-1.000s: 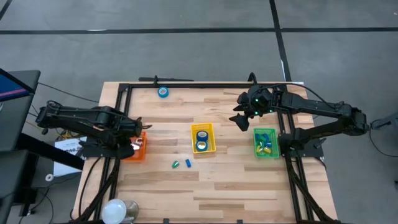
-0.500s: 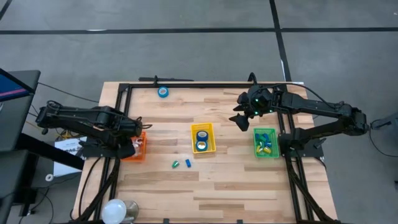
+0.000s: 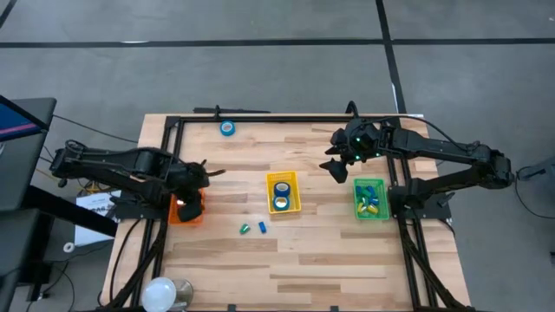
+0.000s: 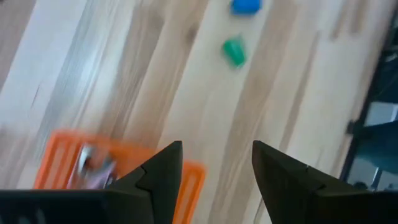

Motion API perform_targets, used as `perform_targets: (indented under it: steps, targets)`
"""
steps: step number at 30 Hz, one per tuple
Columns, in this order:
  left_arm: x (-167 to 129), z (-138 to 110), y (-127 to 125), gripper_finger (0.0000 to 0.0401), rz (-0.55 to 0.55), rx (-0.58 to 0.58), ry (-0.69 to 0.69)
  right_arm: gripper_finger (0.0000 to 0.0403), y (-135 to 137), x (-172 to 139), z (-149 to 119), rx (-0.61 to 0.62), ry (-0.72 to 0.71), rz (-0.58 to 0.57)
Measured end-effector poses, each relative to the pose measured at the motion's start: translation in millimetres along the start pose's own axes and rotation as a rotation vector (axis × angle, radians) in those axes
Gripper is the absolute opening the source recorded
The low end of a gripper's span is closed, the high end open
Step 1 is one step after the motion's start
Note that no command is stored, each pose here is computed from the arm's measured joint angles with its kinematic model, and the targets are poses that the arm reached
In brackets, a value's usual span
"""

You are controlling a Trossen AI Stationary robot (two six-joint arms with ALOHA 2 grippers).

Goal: Pick and place Stapler, Stapler remover, tape
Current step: Put the green stapler into the green basket

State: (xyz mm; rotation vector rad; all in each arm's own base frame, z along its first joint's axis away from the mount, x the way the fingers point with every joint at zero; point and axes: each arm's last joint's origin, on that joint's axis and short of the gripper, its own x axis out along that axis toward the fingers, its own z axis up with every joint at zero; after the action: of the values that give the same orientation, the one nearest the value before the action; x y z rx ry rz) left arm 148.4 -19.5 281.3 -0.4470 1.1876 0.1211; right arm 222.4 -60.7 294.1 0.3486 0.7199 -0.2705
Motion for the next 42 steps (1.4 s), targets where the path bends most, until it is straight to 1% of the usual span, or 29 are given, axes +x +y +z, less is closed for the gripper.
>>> perform_targets:
  steps: [3, 6, 9, 15, 19, 23, 31, 35, 38, 42]
  targets:
    - [0.0, 8.9, -5.0, 0.0184, -0.047, 0.044, -0.088, 0.0276, 0.0, 0.0, 0.0, 0.000, 0.000, 0.000]
    - [3.8, 16.4, -8.8, 0.0184, -0.065, 0.062, -0.124, 0.0276, 0.0, 0.0, 0.0, 0.000, 0.000, 0.000]
    - [13.6, 24.1, -12.2, 0.0184, -0.059, 0.061, -0.111, 0.0276, 0.2, 0.0, 0.0, -0.001, 0.000, 0.001]
    - [40.5, 37.3, -16.4, 0.0189, -0.016, 0.048, -0.032, 0.0276, 0.3, -0.1, 0.4, -0.025, -0.004, 0.002]
    - [55.4, 47.3, -20.3, 0.0194, -0.010, 0.033, -0.020, 0.0276, 0.3, -0.1, 0.5, -0.028, -0.004, 0.002]
    - [58.6, 61.4, -27.9, 0.0196, -0.015, 0.039, -0.028, 0.0276, 0.4, -0.1, 1.1, -0.035, -0.010, 0.003]
    - [52.7, 86.7, -42.9, 0.0189, -0.034, 0.045, -0.064, 0.0276, 0.7, -0.8, 1.0, -0.123, -0.011, 0.012]
    - [59.5, 95.2, -47.2, 0.0183, -0.028, 0.020, -0.051, 0.0276, 2.1, -0.8, 0.7, -0.159, -0.005, 0.054]
    - [70.3, 98.5, -47.8, 0.0178, -0.012, -0.002, -0.021, 0.0276, 2.4, -0.9, 0.6, -0.161, -0.004, 0.060]
    - [86.8, 100.9, -47.4, 0.0173, 0.016, -0.088, 0.026, 0.0276, 2.3, -0.9, 0.5, -0.160, -0.003, 0.060]
